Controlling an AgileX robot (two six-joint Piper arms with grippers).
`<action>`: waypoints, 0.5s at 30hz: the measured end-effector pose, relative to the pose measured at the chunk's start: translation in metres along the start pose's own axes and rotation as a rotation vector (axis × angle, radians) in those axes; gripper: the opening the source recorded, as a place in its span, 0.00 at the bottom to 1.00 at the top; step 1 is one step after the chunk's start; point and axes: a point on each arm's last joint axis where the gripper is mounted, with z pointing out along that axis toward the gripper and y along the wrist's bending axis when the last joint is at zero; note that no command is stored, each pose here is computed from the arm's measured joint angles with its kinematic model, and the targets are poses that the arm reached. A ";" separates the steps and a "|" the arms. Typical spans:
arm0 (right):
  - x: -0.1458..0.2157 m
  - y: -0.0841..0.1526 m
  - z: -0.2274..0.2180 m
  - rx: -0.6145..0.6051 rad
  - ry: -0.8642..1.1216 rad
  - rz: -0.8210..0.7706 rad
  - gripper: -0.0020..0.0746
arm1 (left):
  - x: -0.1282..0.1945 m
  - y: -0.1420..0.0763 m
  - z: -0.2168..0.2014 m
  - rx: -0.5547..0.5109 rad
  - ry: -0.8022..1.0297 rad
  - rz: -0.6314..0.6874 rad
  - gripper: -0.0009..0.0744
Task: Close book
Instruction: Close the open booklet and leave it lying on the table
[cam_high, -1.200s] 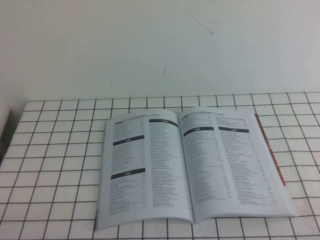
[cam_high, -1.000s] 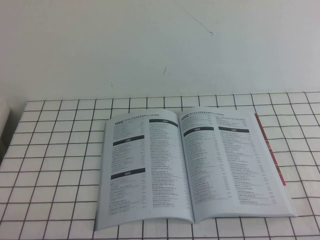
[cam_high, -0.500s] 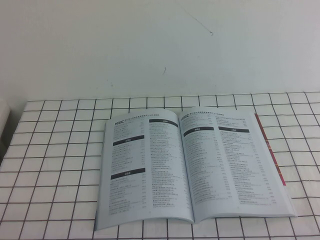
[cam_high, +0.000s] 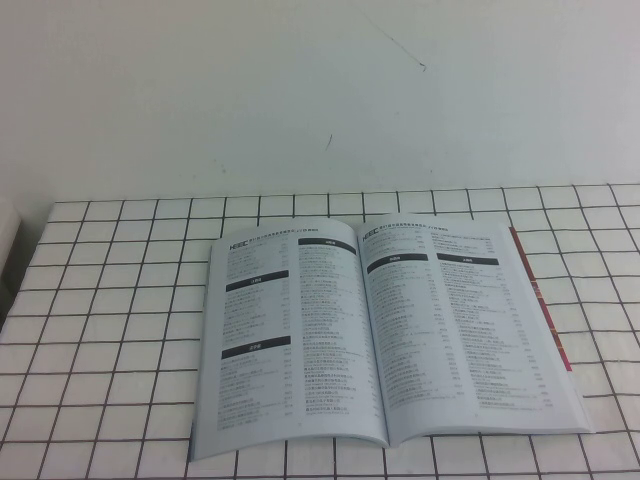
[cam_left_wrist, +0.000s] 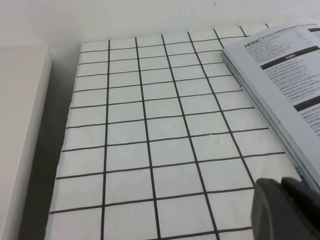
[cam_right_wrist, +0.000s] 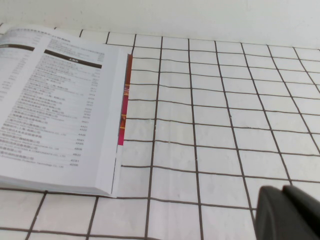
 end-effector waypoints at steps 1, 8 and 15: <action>0.000 0.000 0.000 0.000 0.000 0.000 0.02 | 0.000 0.000 0.000 -0.001 0.000 0.002 0.01; -0.002 0.000 0.001 0.004 -0.036 0.000 0.02 | -0.004 0.001 0.001 -0.006 -0.072 0.027 0.01; -0.032 -0.003 -0.005 0.037 -0.385 0.000 0.02 | -0.037 0.000 -0.008 -0.002 -0.442 0.031 0.01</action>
